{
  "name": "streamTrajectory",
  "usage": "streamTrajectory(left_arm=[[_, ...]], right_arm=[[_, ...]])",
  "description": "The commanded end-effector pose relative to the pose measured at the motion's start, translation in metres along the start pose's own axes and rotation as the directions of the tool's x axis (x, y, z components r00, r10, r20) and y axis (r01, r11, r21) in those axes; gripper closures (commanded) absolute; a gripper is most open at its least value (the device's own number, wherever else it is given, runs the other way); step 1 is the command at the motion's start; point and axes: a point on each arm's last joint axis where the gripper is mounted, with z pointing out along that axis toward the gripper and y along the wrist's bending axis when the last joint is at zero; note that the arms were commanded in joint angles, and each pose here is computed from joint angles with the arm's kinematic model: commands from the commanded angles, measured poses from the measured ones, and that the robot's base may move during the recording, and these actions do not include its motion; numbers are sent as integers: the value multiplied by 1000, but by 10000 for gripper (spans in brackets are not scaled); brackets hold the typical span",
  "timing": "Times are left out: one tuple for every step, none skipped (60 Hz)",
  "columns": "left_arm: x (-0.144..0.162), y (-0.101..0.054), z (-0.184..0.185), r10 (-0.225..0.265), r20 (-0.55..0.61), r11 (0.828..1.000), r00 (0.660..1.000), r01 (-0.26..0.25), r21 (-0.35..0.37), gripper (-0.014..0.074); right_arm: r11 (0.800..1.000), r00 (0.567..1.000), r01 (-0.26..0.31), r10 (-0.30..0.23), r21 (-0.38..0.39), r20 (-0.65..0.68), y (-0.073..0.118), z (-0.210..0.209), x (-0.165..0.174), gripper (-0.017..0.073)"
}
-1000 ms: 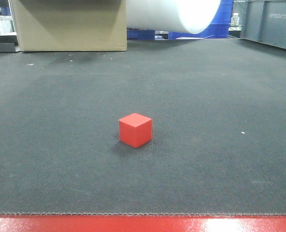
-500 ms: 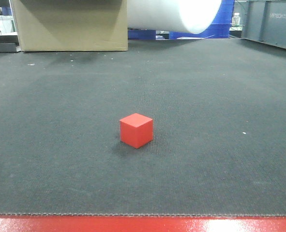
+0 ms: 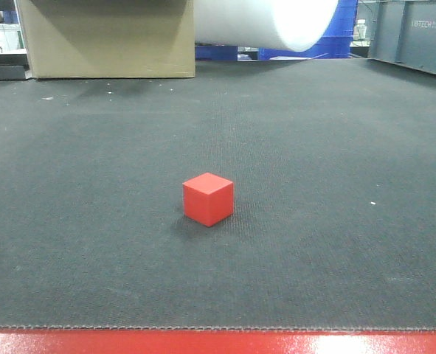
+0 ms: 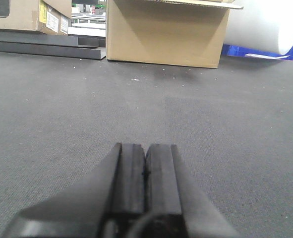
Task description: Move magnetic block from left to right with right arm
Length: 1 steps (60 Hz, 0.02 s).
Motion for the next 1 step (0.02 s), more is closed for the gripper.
streamTrajectory(left_arm=[[-6, 0, -1, -5, 91, 1000, 996, 4, 5, 710]], right_arm=[[1000, 993, -2, 2, 0, 121, 0, -2, -11, 494]])
